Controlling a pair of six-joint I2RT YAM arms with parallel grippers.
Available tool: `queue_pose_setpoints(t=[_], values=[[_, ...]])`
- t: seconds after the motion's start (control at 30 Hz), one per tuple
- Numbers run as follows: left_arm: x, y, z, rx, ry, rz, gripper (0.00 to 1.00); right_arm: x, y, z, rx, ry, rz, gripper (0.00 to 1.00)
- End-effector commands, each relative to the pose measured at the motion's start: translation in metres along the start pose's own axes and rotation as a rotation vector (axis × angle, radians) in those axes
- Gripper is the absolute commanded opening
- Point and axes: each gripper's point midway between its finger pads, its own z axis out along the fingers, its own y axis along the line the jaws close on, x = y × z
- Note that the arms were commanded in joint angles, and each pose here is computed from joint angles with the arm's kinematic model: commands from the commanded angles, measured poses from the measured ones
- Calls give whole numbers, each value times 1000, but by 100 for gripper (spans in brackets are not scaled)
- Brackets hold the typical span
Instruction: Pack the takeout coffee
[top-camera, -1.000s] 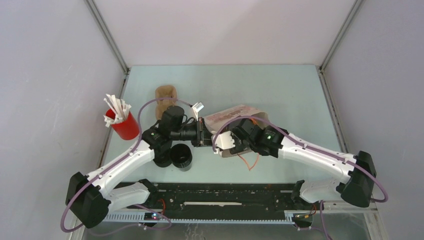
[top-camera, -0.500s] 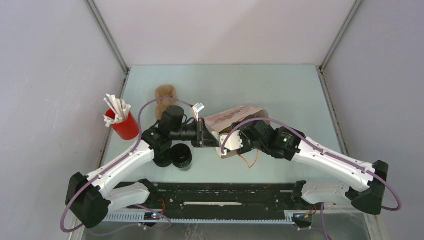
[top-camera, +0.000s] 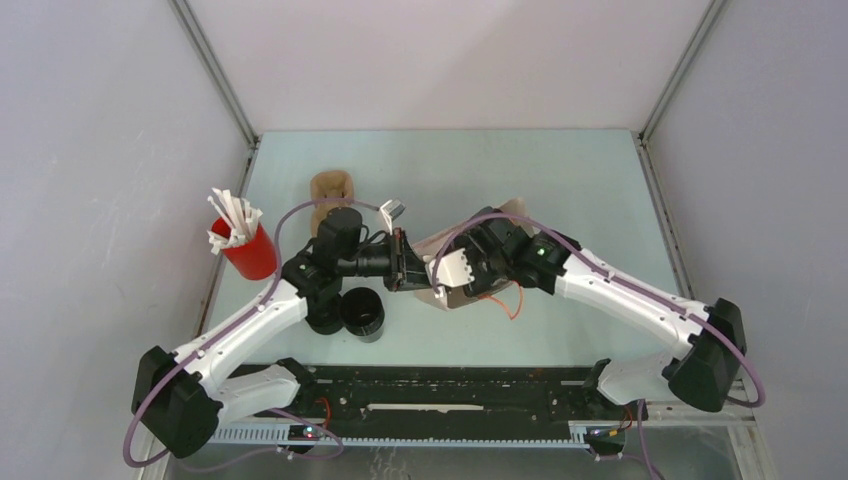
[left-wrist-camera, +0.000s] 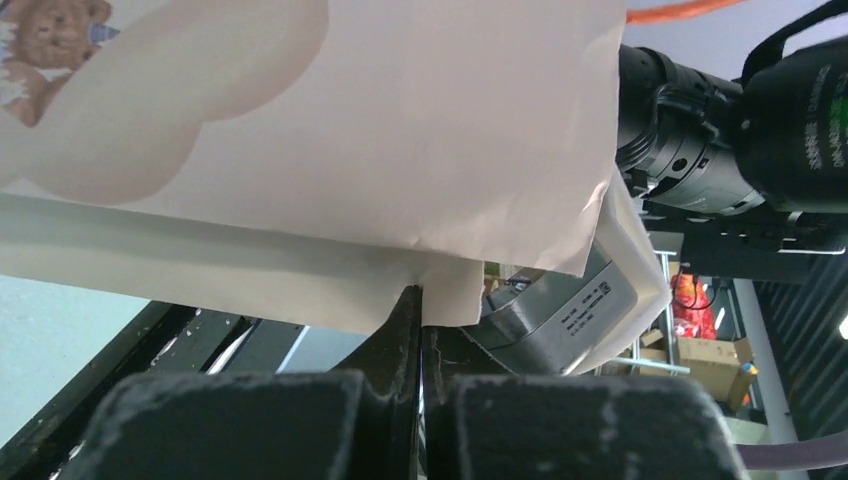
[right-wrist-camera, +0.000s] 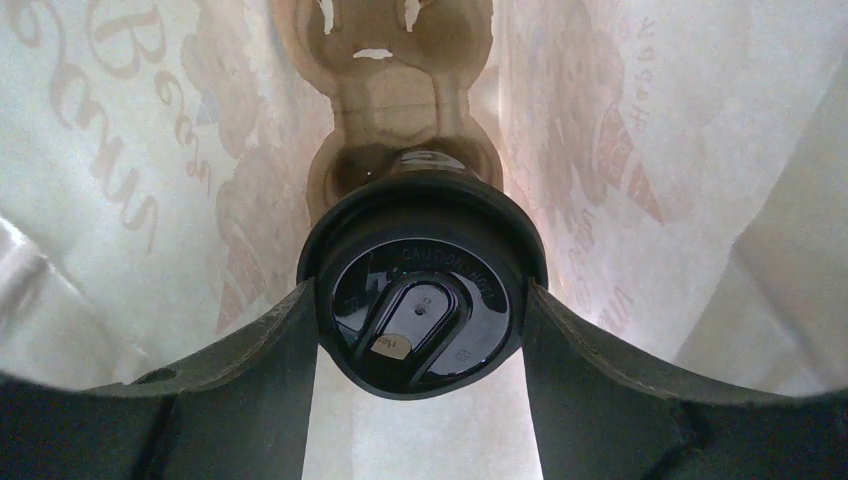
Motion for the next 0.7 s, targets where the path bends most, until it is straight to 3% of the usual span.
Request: queue_pose_setpoints(t=[0.0, 0.2, 0.43, 0.67], values=[[-4, -46, -14, 147, 3, 31, 0, -7, -16, 12, -40, -59, -7, 1], [-14, -48, -19, 138, -7, 25, 0, -6, -20, 24, -108, -73, -32, 0], [-13, -60, -21, 128, 9, 72, 0, -8, -7, -7, -124, -68, 12, 0], [26, -91, -11, 197, 176, 159, 0, -2, 26, -57, -150, 20, 39, 0]])
